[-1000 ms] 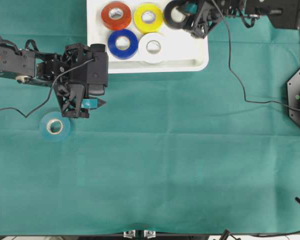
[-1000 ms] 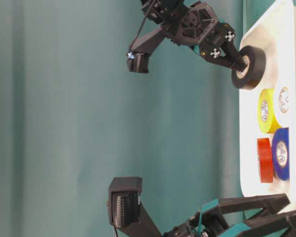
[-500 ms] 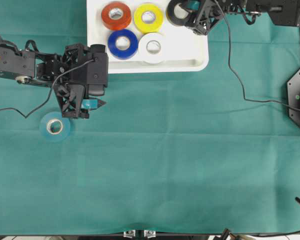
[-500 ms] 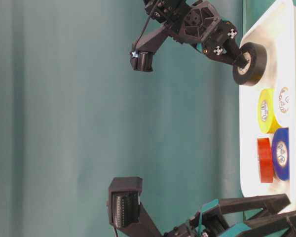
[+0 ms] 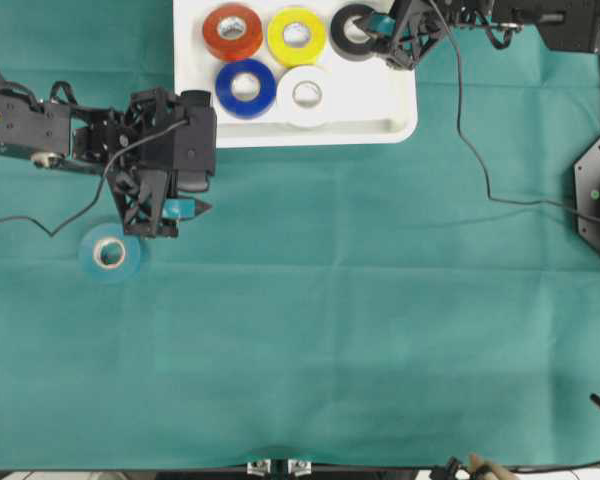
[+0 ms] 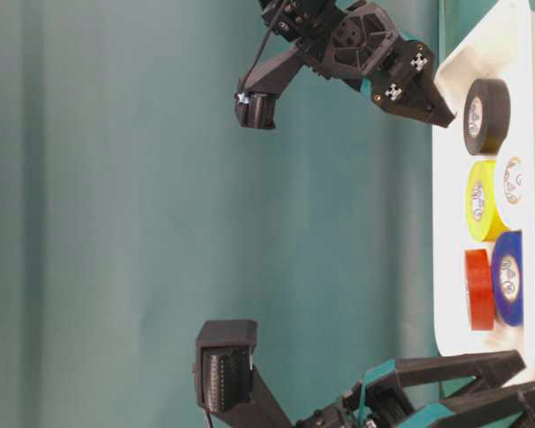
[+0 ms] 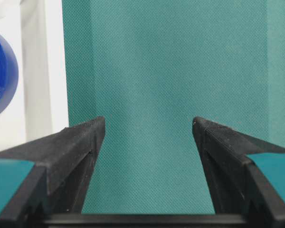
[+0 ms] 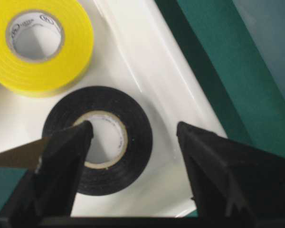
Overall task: Put the tape alternately from left to right into the white case.
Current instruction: 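Carry the black roll into the tray's top-right corner and release, then raise the right gripper out of the tray and hold it above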
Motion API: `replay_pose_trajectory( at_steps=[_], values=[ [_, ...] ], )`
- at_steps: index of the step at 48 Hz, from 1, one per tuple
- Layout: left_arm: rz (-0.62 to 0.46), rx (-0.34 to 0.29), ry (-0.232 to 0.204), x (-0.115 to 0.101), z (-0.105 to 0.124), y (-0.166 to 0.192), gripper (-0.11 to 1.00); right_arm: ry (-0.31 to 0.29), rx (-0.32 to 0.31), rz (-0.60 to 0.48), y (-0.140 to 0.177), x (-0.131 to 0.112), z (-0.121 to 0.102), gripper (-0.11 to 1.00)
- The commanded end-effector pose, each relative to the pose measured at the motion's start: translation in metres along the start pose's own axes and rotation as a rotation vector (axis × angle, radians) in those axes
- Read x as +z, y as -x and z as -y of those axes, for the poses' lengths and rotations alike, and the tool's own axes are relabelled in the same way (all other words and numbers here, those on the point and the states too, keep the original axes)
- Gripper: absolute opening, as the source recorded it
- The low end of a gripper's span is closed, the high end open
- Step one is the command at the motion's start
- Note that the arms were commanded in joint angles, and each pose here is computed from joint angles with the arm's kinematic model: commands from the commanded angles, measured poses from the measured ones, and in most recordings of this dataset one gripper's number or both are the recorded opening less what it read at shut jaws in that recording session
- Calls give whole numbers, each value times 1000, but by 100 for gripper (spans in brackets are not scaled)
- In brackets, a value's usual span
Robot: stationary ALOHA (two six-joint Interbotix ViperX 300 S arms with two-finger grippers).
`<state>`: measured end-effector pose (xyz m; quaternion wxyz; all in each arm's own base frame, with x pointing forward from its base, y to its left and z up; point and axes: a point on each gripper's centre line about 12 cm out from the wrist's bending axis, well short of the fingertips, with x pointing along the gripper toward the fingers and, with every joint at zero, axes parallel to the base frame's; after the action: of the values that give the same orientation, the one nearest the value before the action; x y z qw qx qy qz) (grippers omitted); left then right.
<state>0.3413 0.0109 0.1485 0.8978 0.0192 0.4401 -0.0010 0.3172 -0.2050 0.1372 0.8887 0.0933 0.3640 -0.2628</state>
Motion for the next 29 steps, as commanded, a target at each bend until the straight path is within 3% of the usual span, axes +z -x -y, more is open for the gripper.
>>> replay_pose_trajectory(
  at_steps=[1, 15, 29],
  values=[
    [15, 0, -1, 0, 1, 5, 93, 2, 3, 32, 3, 10, 0, 81],
    [17, -1, -3, 1, 1, 6, 93, 10, 19, 39, 4, 11, -7, 81],
    [15, -1, -3, 0, 1, 6, 93, 73, 88, 64, 15, 14, -42, 80]
  ],
)
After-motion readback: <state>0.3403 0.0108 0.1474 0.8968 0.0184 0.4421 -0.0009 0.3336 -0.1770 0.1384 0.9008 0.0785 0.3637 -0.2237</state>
